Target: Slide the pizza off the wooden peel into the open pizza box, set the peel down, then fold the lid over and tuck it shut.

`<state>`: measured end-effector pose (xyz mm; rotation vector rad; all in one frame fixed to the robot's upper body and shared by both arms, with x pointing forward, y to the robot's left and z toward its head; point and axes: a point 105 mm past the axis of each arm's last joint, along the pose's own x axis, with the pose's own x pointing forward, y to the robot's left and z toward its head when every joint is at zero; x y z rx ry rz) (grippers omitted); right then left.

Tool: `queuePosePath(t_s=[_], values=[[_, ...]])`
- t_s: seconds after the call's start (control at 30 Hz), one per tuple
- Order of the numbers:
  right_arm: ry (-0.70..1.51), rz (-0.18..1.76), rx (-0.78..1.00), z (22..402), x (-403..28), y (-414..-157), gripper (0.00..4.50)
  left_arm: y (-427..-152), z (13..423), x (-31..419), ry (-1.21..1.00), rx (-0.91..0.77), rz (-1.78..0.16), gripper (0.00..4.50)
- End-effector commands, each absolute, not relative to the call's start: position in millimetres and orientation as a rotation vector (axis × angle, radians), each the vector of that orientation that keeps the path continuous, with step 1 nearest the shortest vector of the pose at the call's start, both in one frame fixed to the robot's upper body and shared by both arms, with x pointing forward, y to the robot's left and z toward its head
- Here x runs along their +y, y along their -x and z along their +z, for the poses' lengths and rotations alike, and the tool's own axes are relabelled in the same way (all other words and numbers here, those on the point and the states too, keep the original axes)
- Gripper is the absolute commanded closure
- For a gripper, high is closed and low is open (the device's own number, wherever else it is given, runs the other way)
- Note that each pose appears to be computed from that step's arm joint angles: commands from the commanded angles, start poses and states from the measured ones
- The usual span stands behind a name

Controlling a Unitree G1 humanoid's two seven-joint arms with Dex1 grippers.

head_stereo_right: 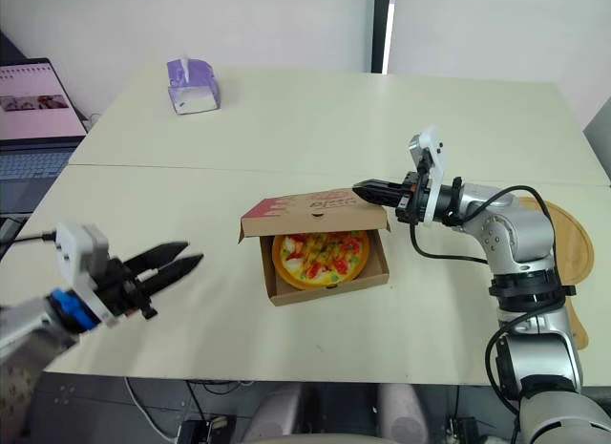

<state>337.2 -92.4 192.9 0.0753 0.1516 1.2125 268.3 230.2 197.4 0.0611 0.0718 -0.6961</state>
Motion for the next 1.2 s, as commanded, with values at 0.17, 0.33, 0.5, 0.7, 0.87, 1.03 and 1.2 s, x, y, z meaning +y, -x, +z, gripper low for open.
queuePosePath(t_s=[0.17,0.33,0.5,0.7,0.87,1.03,1.2], values=[[-0.039,1.245,0.111,198.8,-89.3,-330.1,4.50,-294.1,251.3,163.9,-0.032,0.012,-0.967,4.49],[-0.028,1.239,0.115,196.5,-91.8,-329.5,4.50,-294.8,225.8,149.6,-0.060,0.179,-1.074,4.49],[-0.007,1.240,0.124,192.8,-93.2,-325.6,4.50,-296.9,202.4,146.1,-0.115,0.256,-1.099,4.49],[0.059,1.244,0.123,188.5,-95.6,-320.8,4.50,-299.6,190.1,145.8,-0.156,0.270,-1.108,4.49],[0.176,1.284,0.148,179.7,-100.6,-309.7,4.50,-299.4,183.0,145.8,-0.170,0.277,-1.115,4.49],[0.220,1.271,0.142,178.8,-105.6,-310.1,4.50,-298.2,176.8,143.8,-0.176,0.284,-1.123,4.49],[0.237,1.274,0.144,174.4,-105.0,-308.7,4.50,-296.6,168.8,145.1,-0.187,0.306,-1.125,4.49]])
